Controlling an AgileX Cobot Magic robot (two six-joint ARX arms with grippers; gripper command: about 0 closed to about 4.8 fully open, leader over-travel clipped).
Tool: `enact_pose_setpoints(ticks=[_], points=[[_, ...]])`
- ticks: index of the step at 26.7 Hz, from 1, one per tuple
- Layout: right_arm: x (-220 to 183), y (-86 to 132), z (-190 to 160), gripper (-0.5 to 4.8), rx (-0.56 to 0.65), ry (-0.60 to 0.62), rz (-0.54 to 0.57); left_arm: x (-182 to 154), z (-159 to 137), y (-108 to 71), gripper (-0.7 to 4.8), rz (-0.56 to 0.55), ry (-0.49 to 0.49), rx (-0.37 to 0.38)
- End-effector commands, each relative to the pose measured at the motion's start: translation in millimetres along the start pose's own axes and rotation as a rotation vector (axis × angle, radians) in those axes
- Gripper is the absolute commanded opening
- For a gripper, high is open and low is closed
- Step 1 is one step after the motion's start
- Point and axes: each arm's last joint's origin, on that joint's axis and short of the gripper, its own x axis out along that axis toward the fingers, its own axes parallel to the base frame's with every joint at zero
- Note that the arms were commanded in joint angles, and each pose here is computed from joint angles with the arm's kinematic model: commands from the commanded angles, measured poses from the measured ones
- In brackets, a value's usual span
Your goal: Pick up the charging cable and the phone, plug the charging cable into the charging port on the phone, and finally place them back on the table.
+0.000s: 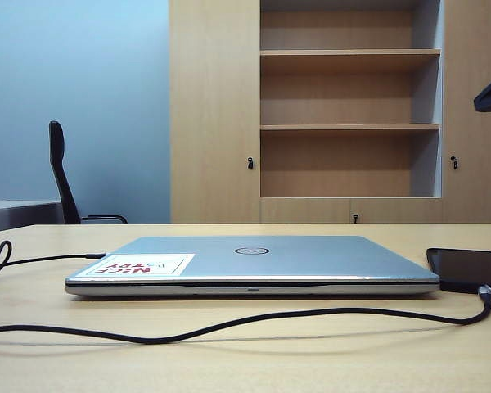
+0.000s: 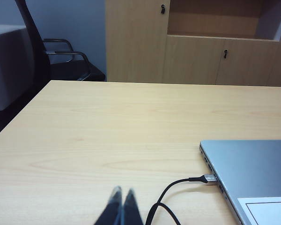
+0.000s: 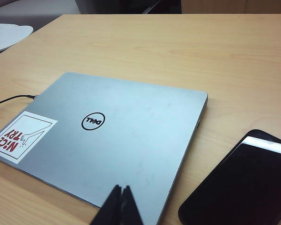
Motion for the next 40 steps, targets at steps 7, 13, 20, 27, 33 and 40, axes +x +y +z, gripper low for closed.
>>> enact_pose_setpoints(ticks=[7,13,20,27,33,40], points=[[-1,1,4,-0.01,-0.006,-0.025,0.002,0,1,0.0,-0.05,-0.001,-0.012,0.002],[-5,-2,-1,-0.01,-0.013,-0.07,-0.07,0,1,0.0,-0.05,-0.001,-0.013,0.002],[-25,-15,-34,-0.01,-0.007,-0.294,-0.446,0,1,0.0,-0.05,-0.001,-0.013,0.002],[-28,-20,-56,-0.01,-0.006,-0.366,-0.498,0,1,0.0,-0.05,-0.001,-0.013,0.002],[-28,-26,-60,-0.01,-0.003,-0.357,-0.525,0,1,0.0,-0.05,-0.001,-0.013,0.002],[-29,-27,-58,-0.01,-0.016,-0.376,-0.486,0,1,-0.1,-0.05,-0.001,-0.013,0.002]])
